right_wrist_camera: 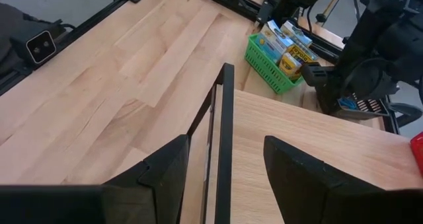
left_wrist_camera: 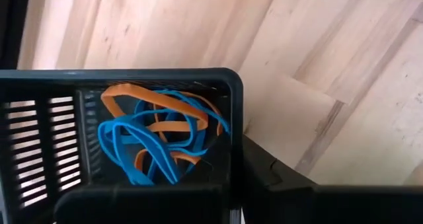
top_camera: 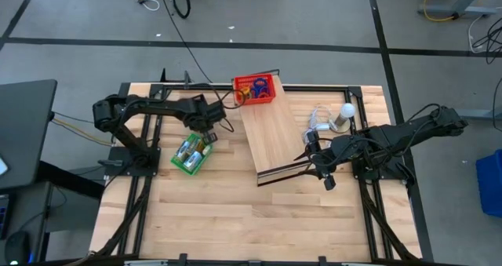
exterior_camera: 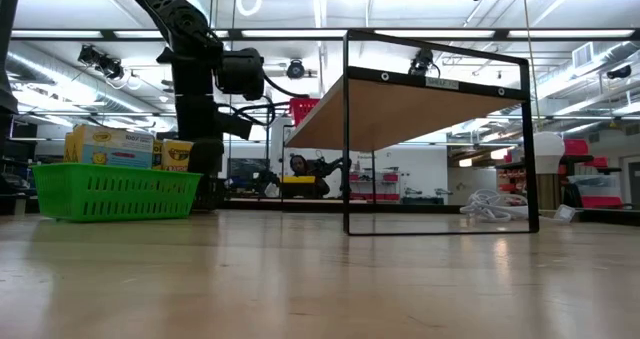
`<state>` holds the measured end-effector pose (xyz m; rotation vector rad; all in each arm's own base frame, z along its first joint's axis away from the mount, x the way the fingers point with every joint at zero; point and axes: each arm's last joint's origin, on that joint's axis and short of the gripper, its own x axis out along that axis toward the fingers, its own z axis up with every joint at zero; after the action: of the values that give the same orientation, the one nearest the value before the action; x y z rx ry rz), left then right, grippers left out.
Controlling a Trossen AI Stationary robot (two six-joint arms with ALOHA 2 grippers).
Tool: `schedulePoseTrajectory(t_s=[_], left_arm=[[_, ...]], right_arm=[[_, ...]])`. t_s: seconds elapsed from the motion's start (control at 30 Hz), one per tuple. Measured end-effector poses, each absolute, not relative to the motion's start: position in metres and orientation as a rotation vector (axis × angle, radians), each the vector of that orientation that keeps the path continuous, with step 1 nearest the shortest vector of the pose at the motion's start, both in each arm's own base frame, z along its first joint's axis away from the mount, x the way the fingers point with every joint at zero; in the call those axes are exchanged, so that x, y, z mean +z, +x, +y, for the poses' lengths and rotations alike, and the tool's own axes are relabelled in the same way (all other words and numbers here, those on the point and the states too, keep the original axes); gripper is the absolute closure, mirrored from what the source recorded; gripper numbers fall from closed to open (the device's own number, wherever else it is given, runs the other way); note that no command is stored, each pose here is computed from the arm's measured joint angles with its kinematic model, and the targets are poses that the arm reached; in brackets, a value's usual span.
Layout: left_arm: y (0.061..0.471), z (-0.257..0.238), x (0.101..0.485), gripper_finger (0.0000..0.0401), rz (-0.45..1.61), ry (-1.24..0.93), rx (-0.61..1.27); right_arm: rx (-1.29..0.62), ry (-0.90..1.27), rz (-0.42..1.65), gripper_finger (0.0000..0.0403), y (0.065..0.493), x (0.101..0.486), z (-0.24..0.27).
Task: Pick & Place Office Desk Supplies
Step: Put the black basket with rubber bands on the shelf
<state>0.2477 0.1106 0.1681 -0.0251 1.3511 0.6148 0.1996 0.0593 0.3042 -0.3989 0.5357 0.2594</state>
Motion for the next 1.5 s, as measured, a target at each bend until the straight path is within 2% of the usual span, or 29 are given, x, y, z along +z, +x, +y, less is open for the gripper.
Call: schedulePoseTrajectory(t_s=[0.6, 0.93, 1.3, 1.5], left_arm=[[0.271, 0.099, 0.225, 0.0392, 1.356, 0.081, 0.647], [0.259, 0.092, 0.262, 0.0392, 1.328, 0.09, 0.647], [0.24, 0.032, 0.299, 0.0392, 1.169, 0.131, 0.505], [0.239, -0.006, 0.302, 0.0392, 1.137, 0.201, 0.378]], right_arm=[[0.257, -0.391, 0.536, 0.0195, 0.2, 0.304, 0.059], [0.255, -0.381, 0.537, 0.0195, 0.2, 0.304, 0.059], [0.254, -0.38, 0.534, 0.0195, 0.2, 0.305, 0.059], [0.251, -0.375, 0.509, 0.0195, 0.201, 0.307, 0.06]])
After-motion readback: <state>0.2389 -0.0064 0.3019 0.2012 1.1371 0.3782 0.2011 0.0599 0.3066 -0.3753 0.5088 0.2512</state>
